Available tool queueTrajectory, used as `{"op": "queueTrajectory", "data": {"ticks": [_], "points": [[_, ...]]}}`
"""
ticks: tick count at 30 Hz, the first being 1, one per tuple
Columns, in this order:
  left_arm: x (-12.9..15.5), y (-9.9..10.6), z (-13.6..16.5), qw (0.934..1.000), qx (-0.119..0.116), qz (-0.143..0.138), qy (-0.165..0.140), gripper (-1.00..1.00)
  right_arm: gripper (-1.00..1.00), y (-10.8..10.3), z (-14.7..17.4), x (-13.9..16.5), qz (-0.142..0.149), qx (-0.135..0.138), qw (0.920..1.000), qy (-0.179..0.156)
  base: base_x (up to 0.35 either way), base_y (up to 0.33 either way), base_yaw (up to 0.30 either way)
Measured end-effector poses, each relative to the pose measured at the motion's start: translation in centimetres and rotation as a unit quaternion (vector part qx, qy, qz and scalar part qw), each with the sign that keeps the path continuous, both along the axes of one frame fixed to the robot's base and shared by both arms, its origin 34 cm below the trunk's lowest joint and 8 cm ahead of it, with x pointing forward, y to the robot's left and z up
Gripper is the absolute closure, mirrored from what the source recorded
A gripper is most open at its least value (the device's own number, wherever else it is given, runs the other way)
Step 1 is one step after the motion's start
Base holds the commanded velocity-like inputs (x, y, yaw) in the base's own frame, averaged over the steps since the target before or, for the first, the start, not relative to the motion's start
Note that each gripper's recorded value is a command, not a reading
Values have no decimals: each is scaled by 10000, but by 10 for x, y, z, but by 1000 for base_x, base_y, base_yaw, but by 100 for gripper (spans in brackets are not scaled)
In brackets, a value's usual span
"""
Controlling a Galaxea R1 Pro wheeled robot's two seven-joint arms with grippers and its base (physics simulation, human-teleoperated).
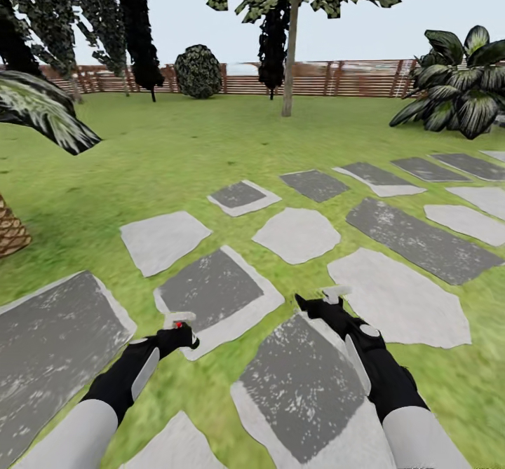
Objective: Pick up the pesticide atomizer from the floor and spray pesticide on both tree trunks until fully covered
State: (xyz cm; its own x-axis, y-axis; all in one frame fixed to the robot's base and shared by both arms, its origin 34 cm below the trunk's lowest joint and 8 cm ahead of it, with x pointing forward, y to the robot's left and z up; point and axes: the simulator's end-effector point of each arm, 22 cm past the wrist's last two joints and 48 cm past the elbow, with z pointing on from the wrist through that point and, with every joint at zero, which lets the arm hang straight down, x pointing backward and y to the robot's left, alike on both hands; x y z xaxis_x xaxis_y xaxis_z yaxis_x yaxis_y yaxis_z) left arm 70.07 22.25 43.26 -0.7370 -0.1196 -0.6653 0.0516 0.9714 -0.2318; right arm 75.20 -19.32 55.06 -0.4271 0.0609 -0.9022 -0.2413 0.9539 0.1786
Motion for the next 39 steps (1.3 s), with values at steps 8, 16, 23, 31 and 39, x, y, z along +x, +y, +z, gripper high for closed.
{"op": "queueTrajectory", "data": {"ticks": [8, 16, 23, 31, 39], "points": [[0, 1, 0, 10000, 13, -5, -4, 100, -100, -7, -1, 0, -84, 25, 10000, 15, 282, -200, -300], [0, 0, 0, 10000, 10, -8, -4, 100, -100, -6, -1, 0, -78, 32, 10000, 19, 282, -186, -260], [2, 1, 2, 10000, 13, -7, -31, 100, -100, -1, 1, 1, -59, 61, 10000, 0, 282, -164, -19], [2, 2, 2, 10000, 19, 7, -28, 100, -100, 0, 2, 1, -57, 72, 10000, -14, 287, -111, -1], [1, 2, 1, 10000, 24, 23, -14, 100, -100, 0, 2, 1, -56, 74, 10000, -11, 319, -1, 14]]}}
